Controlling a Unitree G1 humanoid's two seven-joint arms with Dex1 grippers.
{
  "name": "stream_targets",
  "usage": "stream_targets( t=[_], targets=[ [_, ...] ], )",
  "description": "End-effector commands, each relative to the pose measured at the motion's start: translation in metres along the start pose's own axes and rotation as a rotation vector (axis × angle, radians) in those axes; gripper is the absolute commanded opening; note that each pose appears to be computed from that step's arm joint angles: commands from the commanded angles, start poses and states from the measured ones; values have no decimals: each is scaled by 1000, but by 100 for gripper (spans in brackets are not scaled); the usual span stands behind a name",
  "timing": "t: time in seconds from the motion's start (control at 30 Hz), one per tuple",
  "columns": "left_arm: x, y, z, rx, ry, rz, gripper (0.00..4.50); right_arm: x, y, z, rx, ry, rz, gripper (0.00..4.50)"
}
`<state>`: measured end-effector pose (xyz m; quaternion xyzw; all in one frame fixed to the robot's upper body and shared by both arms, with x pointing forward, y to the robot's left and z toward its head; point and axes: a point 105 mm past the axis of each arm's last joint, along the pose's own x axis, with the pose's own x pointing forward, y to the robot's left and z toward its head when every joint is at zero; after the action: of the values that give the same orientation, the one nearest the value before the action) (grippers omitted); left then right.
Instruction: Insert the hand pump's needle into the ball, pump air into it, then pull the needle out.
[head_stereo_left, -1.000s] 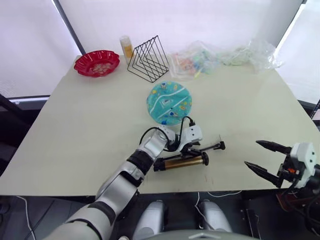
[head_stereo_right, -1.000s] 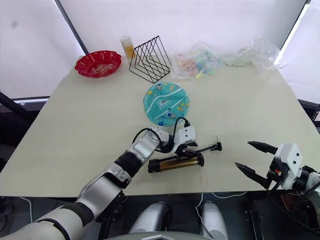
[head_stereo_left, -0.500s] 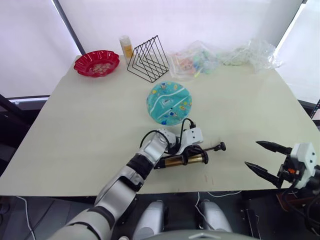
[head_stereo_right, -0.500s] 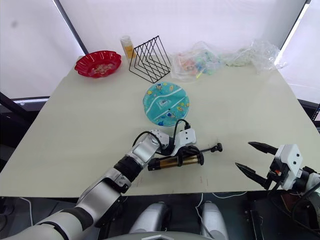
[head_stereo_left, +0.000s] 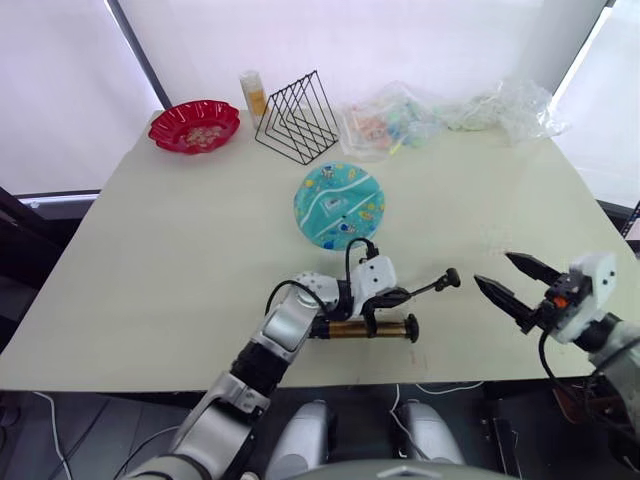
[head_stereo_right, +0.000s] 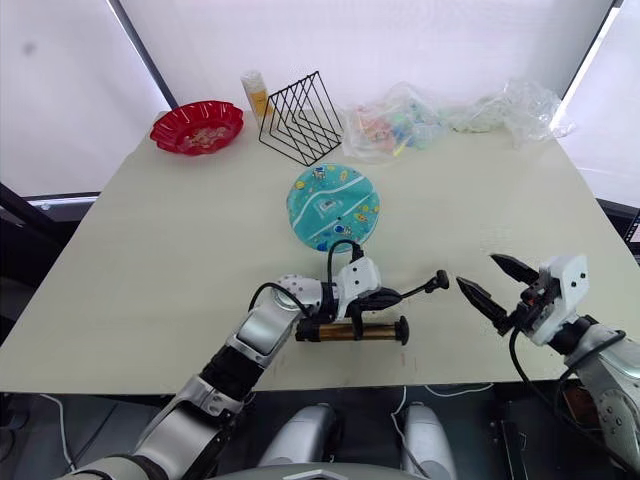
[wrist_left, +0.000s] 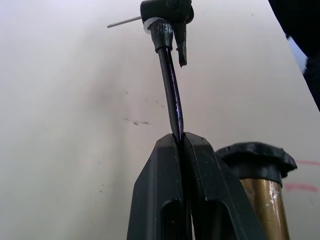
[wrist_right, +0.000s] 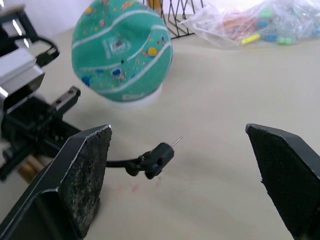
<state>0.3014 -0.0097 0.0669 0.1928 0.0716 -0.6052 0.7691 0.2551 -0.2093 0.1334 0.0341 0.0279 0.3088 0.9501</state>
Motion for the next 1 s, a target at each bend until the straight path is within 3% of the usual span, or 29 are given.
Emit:
stream_targets(
  t=[0.03,0.5,0.6,1.0],
  targets=[
    [-8,10,21,73,-76,85,4,15,8,10,113,-40,-28,450],
    [-18,14,14,95,-79,176,4,57,41,-14,581,53,-85,450],
    [-20,14,12,98,-77,177,4,61,36,-22,613,102,-119,450],
    [-21,12,11,127,-73,160,4,65,29,-10,742,80,-122,450]
  ],
)
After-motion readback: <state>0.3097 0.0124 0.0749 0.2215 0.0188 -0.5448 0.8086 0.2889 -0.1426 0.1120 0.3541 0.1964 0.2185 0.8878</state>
